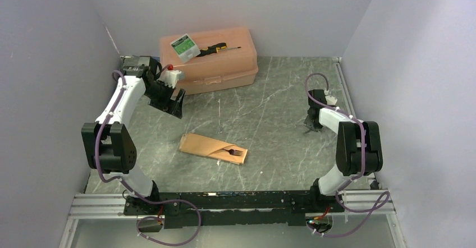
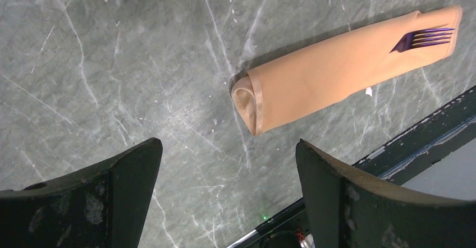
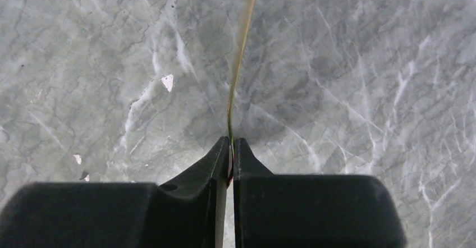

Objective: Fold the napkin into a case and place the utensils inside
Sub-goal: Pick up the fork from the corner of the board, then pass from the right arm to the left, then pass from the left arm to the right

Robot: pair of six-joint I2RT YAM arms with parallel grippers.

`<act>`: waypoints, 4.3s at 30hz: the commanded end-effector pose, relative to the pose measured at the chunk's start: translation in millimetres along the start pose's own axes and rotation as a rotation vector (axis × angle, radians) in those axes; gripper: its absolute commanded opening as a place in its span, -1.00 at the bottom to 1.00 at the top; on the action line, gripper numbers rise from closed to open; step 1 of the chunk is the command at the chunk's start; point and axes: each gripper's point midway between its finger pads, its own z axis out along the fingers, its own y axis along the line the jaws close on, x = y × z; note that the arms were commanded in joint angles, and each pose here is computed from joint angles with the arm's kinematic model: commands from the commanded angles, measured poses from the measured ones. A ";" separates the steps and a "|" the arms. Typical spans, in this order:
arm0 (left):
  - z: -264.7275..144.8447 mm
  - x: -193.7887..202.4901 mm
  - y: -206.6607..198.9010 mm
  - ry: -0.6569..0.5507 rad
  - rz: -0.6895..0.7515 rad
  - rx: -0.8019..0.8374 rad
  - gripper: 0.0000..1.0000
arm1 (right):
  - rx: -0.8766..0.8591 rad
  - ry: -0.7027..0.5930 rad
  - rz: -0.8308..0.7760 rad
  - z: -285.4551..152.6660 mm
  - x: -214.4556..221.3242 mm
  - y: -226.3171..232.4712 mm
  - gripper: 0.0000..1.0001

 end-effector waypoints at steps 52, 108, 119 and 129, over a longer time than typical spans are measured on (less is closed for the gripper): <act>-133.3 -49.8 -156.4 -1.096 2.062 -0.697 0.68 | -1.800 0.727 -0.481 -456.1 148.8 256.1 -1.00; -91.8 -60.2 -82.9 -0.712 1.900 -0.852 -0.95 | -1.533 0.719 -0.163 -388.4 156.2 298.0 -0.30; -86.6 -57.4 -76.6 -0.677 1.864 -0.845 -0.95 | -1.504 0.723 -0.108 -377.0 152.1 295.2 -1.00; -52.7 -23.3 -68.1 -0.564 1.725 -0.619 0.84 | -1.483 0.660 -0.074 -359.6 119.4 276.8 -1.00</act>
